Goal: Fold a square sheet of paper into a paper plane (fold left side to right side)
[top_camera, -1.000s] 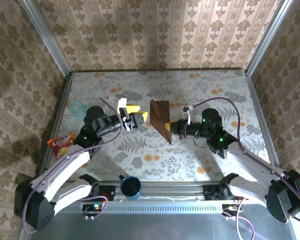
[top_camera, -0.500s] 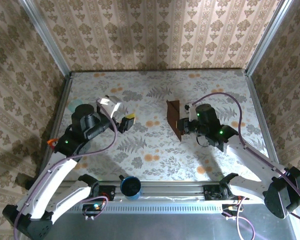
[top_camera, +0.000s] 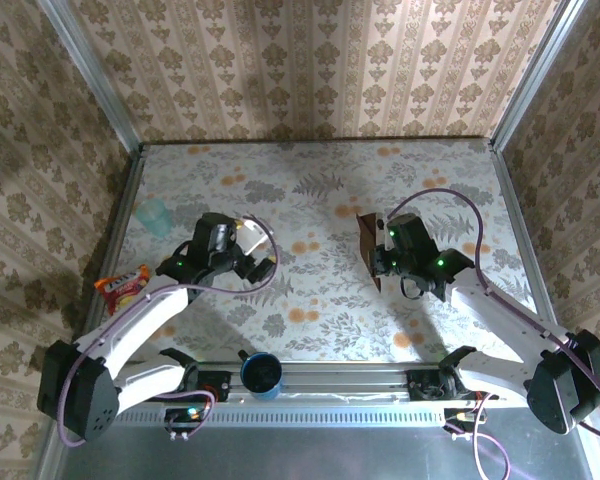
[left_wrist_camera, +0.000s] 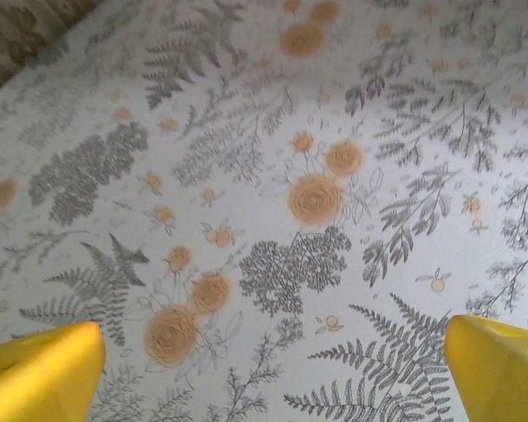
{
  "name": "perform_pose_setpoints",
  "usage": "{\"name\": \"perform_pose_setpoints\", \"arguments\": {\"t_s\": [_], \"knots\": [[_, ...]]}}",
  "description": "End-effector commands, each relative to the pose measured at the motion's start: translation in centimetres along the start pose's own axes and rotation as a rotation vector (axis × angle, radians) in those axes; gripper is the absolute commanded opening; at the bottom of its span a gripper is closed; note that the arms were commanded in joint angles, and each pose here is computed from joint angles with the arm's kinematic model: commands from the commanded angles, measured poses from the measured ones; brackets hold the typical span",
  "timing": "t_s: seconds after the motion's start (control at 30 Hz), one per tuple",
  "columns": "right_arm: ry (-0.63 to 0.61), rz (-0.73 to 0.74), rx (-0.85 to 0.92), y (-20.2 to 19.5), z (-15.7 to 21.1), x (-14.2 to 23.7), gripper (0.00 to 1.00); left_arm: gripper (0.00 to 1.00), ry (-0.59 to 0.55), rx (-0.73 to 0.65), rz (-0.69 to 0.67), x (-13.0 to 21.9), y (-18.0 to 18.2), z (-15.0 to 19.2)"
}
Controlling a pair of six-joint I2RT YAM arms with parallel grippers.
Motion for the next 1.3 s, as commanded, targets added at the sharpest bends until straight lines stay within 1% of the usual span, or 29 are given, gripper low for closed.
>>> {"name": "perform_pose_setpoints", "arguments": {"t_s": [0.0, 0.07, 0.17, 0.37, 0.57, 0.83, 0.93, 1.03, 1.17, 1.27], "knots": [[0.002, 0.073, 0.009, -1.1, -0.5, 0.5, 0.00, 1.00, -0.031, -0.025, 0.003, -0.5, 0.0, -0.3], [0.007, 0.078, -0.001, -1.0, -0.8, 0.8, 0.00, 1.00, -0.010, -0.010, 0.019, -0.9, -0.3, 0.2], [0.037, 0.110, -0.023, -1.3, -0.8, 1.6, 0.00, 1.00, 0.028, -0.032, 0.041, -1.4, -1.0, 0.5], [0.046, 0.230, -0.048, -2.7, -0.8, 3.2, 0.00, 1.00, 0.029, -0.025, 0.031, -1.5, -1.1, 0.4], [0.088, 0.374, 0.004, -3.6, -1.1, 4.7, 0.00, 1.00, 0.031, -0.038, 0.002, -1.2, -0.9, 0.5], [0.140, 0.553, 0.124, -4.5, -1.9, 5.3, 0.00, 1.00, 0.048, -0.018, -0.033, -1.1, -0.2, 0.4], [0.161, 0.602, 0.178, -4.1, -2.5, 4.5, 0.00, 1.00, 0.055, -0.007, -0.074, -0.9, 0.4, 0.7], [0.203, 0.650, 0.238, -3.4, -3.1, 2.8, 0.00, 1.00, 0.062, 0.023, -0.131, -0.7, 1.7, 1.0], [0.262, 0.729, 0.346, -1.9, -4.1, -0.5, 0.00, 1.00, 0.055, 0.096, -0.164, -0.3, 3.2, 1.1], [0.286, 0.735, 0.393, -0.7, -4.8, -3.2, 0.00, 1.00, 0.045, 0.146, -0.182, 0.0, 4.0, 1.1]]}}
Point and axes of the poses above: each hand's point on the last joint's axis, 136 mm out from that joint toward the fingers, its own x axis back along the fingers, its own y axis along the line the jaws close on, z = x × y, the point moved 1 cm from there along x, back along the fingers, and after that the axes turned 2 degrees about x, right-handed, at the moved point
